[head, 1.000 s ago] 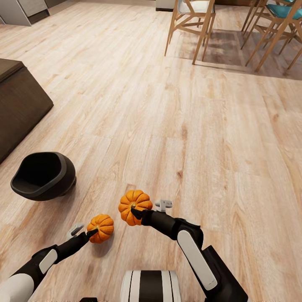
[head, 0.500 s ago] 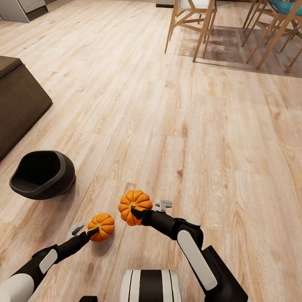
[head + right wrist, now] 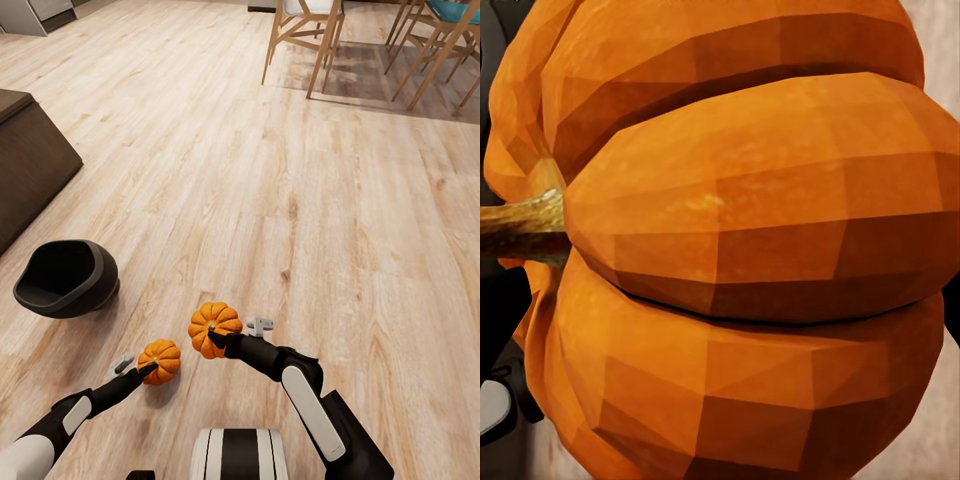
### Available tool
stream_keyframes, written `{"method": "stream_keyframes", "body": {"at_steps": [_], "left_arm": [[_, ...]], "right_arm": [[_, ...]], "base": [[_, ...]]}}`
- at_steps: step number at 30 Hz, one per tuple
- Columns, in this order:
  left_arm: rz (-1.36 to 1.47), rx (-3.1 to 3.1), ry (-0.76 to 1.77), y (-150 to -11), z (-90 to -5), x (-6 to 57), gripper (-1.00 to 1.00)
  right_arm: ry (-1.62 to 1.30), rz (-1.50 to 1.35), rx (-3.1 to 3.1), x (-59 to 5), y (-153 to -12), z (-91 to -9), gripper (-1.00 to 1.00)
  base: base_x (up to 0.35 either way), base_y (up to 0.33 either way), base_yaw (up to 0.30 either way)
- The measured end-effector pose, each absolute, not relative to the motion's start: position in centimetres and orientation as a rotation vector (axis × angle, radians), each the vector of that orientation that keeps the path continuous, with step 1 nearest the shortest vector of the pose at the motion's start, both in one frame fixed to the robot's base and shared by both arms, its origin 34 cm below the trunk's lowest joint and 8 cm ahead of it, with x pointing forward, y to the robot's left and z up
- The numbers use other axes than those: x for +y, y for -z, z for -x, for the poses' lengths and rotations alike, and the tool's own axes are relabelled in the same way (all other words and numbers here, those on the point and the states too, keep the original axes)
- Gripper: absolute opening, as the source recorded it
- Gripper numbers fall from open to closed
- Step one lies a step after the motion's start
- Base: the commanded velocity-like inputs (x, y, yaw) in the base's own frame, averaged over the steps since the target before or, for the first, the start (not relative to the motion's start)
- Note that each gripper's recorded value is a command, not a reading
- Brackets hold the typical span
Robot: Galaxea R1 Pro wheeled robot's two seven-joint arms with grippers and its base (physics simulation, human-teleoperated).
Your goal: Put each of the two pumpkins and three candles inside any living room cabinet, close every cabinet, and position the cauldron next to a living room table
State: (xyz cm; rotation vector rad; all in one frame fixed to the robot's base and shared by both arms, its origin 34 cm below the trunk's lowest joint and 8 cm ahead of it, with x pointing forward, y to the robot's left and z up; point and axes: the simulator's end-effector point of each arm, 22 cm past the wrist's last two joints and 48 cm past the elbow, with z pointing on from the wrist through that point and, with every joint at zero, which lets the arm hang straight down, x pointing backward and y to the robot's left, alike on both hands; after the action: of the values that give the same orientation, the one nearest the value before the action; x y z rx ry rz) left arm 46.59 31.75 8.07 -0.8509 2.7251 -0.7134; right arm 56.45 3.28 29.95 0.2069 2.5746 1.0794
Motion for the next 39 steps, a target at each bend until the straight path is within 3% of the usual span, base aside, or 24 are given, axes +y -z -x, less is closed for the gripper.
{"method": "stream_keyframes", "body": {"at_steps": [15, 16, 39], "left_arm": [[0.85, 2.725, 0.713, -8.06, -46.6, 31.75, 1.0], [0.85, 2.725, 0.713, -8.06, -46.6, 31.74, -1.0], [0.855, 2.722, 0.717, -8.11, -46.64, 31.79, -1.0]], "right_arm": [[-1.081, -0.207, 2.574, 3.3, -29.97, -56.45, -1.0], [-1.081, -0.207, 2.574, 3.3, -29.97, -56.45, -1.0], [-1.081, -0.207, 2.574, 3.3, -29.96, -56.45, -1.0]], "base": [[0.021, 0.005, 0.0], [0.05, 0.0, 0.0], [0.003, 0.0, 0.0]]}}
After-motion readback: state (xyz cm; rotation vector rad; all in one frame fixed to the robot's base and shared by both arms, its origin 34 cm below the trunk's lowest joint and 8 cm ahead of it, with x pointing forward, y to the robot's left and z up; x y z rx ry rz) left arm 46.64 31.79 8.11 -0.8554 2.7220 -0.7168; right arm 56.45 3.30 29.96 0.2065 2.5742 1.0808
